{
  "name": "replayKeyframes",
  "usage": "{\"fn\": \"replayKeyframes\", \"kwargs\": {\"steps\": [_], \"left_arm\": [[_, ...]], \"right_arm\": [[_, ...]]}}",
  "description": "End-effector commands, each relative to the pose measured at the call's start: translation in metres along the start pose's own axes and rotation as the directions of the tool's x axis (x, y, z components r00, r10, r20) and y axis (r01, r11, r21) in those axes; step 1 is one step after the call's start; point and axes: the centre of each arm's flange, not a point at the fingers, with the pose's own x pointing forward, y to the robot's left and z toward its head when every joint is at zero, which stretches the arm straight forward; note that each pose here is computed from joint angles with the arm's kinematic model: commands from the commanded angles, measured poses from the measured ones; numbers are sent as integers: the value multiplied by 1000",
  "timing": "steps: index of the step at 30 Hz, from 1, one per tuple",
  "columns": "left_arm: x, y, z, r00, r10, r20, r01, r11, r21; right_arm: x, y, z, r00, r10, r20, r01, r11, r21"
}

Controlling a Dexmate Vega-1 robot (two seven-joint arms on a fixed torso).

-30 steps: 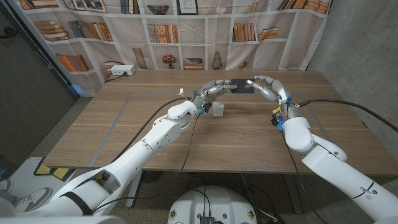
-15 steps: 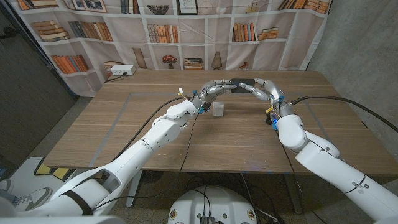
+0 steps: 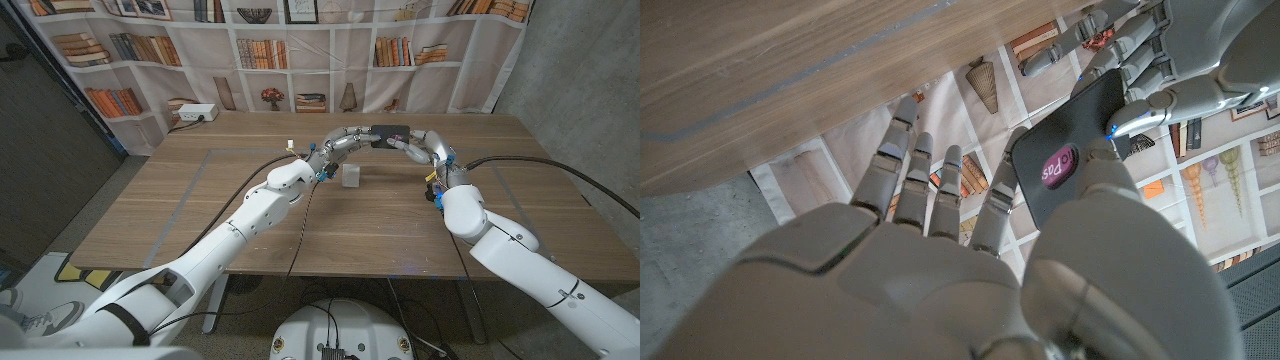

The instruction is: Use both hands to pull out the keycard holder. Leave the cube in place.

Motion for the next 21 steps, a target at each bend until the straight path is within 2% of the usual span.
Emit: {"fn": "replayKeyframes", "kwargs": {"steps": [1, 21], "left_arm": [[4, -1, -4, 1000, -18, -12, 18, 1000, -7], [7, -8, -12, 999, -38, -27, 37, 999, -23]], "right_arm": [[-1, -3, -4, 1000, -27, -11, 27, 999, 23], [-2, -4, -7, 999, -28, -28, 29, 999, 33]]}}
